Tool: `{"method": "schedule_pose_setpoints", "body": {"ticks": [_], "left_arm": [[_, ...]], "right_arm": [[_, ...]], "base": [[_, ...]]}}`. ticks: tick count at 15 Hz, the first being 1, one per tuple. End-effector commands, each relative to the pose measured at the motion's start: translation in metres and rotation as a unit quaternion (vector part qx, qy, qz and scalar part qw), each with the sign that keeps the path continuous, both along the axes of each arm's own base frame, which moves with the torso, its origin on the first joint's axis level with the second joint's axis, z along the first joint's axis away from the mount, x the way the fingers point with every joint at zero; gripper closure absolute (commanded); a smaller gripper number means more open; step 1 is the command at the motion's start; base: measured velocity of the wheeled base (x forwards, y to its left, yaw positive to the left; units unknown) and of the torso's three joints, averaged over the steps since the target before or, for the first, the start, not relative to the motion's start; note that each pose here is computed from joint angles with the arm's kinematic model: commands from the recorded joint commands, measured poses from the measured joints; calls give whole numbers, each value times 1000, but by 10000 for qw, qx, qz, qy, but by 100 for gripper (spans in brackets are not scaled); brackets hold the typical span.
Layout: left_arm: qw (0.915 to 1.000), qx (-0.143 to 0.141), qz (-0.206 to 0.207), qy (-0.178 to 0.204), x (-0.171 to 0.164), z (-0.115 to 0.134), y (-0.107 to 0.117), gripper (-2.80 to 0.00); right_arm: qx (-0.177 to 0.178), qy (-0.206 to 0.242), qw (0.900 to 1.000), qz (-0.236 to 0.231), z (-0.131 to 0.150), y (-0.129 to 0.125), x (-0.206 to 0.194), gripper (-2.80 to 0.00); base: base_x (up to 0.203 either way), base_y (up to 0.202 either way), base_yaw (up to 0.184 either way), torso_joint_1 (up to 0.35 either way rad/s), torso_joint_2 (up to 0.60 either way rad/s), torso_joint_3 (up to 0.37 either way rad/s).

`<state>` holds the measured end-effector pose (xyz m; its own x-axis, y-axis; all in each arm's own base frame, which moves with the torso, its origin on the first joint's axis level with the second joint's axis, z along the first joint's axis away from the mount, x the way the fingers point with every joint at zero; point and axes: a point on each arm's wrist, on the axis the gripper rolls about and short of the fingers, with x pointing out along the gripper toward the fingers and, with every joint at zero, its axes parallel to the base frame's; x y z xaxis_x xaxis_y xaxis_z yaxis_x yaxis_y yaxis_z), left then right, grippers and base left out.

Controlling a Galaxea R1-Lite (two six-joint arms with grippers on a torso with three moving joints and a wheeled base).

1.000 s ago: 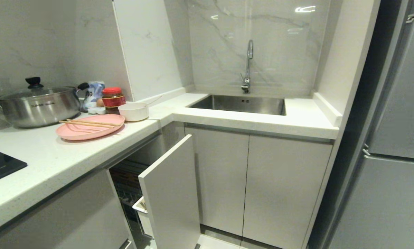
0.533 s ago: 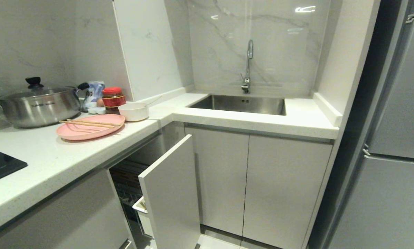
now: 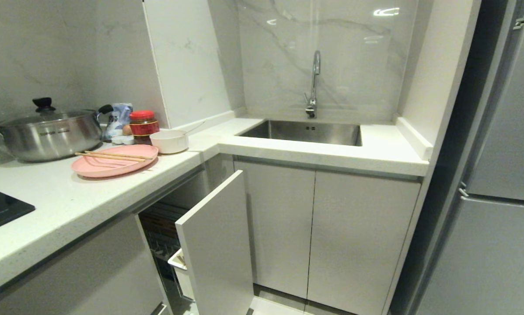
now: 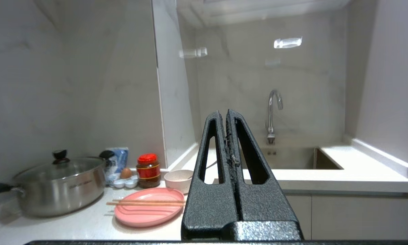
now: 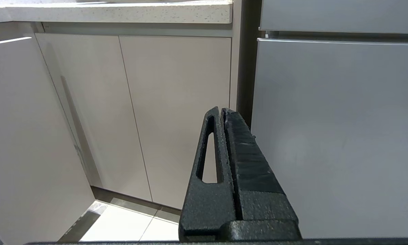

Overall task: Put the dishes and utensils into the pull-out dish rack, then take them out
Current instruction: Open the cupboard

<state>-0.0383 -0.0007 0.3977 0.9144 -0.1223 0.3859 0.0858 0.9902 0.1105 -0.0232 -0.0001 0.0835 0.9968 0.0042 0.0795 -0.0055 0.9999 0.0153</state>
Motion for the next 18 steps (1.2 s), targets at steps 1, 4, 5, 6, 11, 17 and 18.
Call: {"method": "schedule_pose_setpoints", "body": {"ticks": [1, 4, 5, 6, 11, 17, 18], "left_arm": [[9935, 147, 12, 1125, 89, 17, -3, 0], [9674, 175, -222, 2517, 132, -9, -7, 0], [9627, 135, -295, 2688, 147, -13, -9, 0], [9566, 130, -382, 2886, 168, -16, -12, 0], [9167, 308, -405, 3963, 252, -54, -39, 0], [8654, 398, 130, 4994, 337, -116, -64, 0], [8578, 414, 246, 5118, 350, -127, -66, 0]], "right_arm": [[0, 129, 9999, 2, -7, 0, 2, 0], [0, 129, 9999, 2, -7, 0, 2, 0], [0, 129, 9999, 2, -7, 0, 2, 0], [0, 130, 9999, 2, -7, 0, 2, 0], [0, 129, 9999, 2, -7, 0, 2, 0], [0, 129, 9999, 2, -7, 0, 2, 0], [0, 129, 9999, 2, -7, 0, 2, 0]], "base": [[0, 0, 0, 0, 0, 0], [0, 0, 0, 0, 0, 0], [0, 0, 0, 0, 0, 0], [0, 0, 0, 0, 0, 0], [0, 0, 0, 0, 0, 0], [0, 0, 0, 0, 0, 0], [0, 0, 0, 0, 0, 0]]}}
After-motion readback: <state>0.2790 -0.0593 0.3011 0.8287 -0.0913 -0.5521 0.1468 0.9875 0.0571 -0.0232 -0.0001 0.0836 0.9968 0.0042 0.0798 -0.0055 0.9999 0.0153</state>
